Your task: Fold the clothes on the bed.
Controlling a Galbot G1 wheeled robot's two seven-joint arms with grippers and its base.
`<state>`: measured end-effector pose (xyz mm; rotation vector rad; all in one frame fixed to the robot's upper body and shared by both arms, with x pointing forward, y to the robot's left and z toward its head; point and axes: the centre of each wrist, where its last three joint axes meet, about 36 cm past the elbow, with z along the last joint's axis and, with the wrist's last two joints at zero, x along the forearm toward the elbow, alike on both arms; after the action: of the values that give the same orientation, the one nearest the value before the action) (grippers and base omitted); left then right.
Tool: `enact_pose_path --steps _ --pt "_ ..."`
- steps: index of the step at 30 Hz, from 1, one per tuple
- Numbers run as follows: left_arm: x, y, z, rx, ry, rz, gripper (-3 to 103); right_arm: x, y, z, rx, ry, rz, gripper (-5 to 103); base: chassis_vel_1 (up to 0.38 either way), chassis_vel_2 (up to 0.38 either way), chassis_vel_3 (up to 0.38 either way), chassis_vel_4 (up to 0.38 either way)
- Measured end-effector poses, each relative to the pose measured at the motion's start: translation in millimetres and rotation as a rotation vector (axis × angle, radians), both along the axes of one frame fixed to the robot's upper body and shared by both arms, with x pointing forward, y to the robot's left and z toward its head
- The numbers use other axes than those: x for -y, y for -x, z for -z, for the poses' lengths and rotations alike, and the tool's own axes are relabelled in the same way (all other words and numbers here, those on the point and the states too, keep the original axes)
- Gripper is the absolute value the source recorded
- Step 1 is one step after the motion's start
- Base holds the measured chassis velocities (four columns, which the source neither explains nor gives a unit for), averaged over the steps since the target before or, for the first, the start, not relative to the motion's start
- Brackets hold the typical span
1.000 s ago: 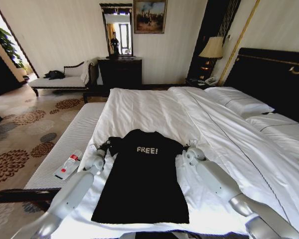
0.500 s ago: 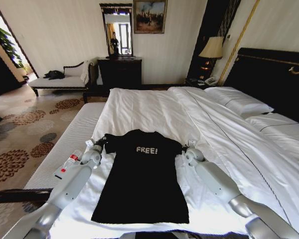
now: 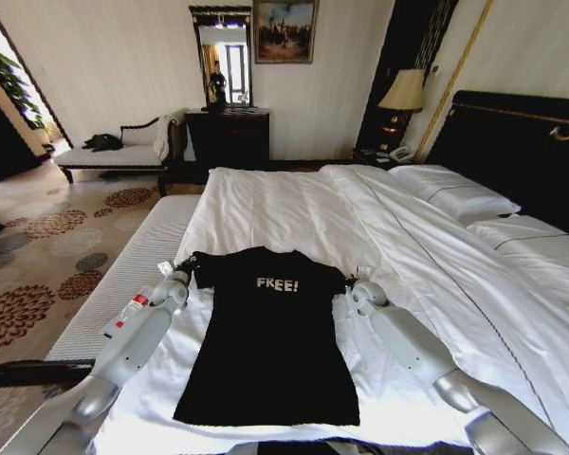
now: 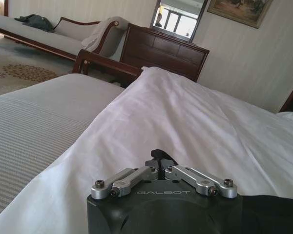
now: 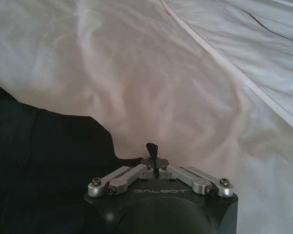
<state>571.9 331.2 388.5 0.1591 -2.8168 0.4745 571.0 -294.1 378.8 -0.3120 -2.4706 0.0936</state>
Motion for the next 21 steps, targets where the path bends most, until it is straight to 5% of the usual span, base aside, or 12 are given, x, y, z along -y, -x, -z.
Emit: enact_pose_path --steps 3,12,21 --pt "2.4 3.0 3.0 -0.007 0.000 0.002 2 -1.2 0.2 -1.1 0.003 -0.001 -0.003 0 0.000 0.000 0.000 0.000" --pt "3.9 19.2 6.3 -0.025 -0.014 0.009 34 -8.4 3.7 -10.5 0.033 0.039 -0.010 0 0.000 0.000 0.000 0.000" --pt "-4.4 47.4 -5.0 -0.006 -0.053 0.013 67 -47.6 21.7 -26.2 0.128 0.113 -0.114 0 0.000 0.000 0.000 0.000"
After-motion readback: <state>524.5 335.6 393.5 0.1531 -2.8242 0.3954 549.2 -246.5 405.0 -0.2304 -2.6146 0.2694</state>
